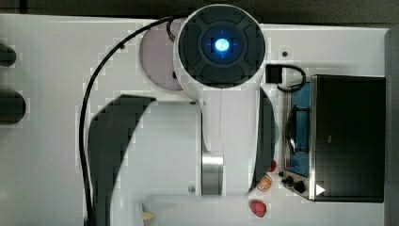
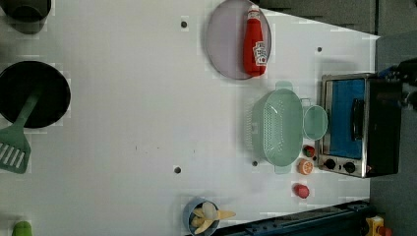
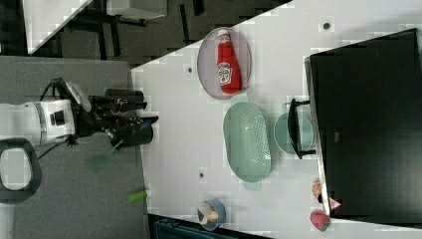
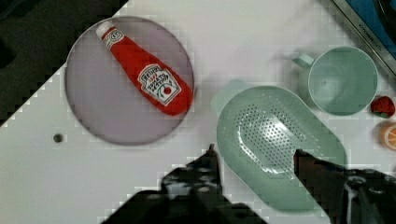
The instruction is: Drag strainer right to left.
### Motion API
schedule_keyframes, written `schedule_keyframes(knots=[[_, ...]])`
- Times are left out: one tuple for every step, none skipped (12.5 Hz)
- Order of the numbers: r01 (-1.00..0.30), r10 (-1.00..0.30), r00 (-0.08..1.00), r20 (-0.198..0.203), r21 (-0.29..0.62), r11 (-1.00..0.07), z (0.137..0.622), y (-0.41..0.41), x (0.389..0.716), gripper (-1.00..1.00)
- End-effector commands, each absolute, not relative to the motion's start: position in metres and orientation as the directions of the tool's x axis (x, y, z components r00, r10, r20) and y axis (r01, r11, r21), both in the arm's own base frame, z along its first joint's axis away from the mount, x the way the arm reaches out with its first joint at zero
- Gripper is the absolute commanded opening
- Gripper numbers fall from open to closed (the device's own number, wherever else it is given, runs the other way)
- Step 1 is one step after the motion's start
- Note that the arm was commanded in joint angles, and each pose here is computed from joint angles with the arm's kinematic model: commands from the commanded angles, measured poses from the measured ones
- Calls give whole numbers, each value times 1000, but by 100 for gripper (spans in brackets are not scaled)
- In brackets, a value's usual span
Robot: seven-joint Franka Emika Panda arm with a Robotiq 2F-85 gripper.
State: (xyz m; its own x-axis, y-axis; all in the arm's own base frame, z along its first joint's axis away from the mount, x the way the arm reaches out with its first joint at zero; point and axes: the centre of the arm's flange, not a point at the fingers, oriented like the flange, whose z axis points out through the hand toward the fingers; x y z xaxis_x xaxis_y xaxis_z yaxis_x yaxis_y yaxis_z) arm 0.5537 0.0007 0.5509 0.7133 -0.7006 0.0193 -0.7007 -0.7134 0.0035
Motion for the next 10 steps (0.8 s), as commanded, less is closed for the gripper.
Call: schedule_keyframes(knots=[[-821, -821, 571, 15, 11, -571, 638, -38, 359, 60], [-821, -821, 571, 14, 14, -571, 637, -38, 359, 82], [-820, -820, 572, 9, 19, -572, 633, -37, 360, 100], [-820, -820, 573, 1, 31, -572, 624, -36, 362, 100], [-824, -825, 566, -8, 45, -565, 610, -35, 366, 100], [-825, -827, 561, -18, 61, -561, 592, -34, 372, 100], [-830, -833, 552, -28, 78, -553, 571, -33, 378, 100], [-837, -843, 537, -39, 98, -538, 547, -32, 384, 100], [-855, -863, 504, -44, 116, -506, 520, -31, 390, 100], [-880, -890, 455, -44, 132, -456, 494, -29, 395, 100]])
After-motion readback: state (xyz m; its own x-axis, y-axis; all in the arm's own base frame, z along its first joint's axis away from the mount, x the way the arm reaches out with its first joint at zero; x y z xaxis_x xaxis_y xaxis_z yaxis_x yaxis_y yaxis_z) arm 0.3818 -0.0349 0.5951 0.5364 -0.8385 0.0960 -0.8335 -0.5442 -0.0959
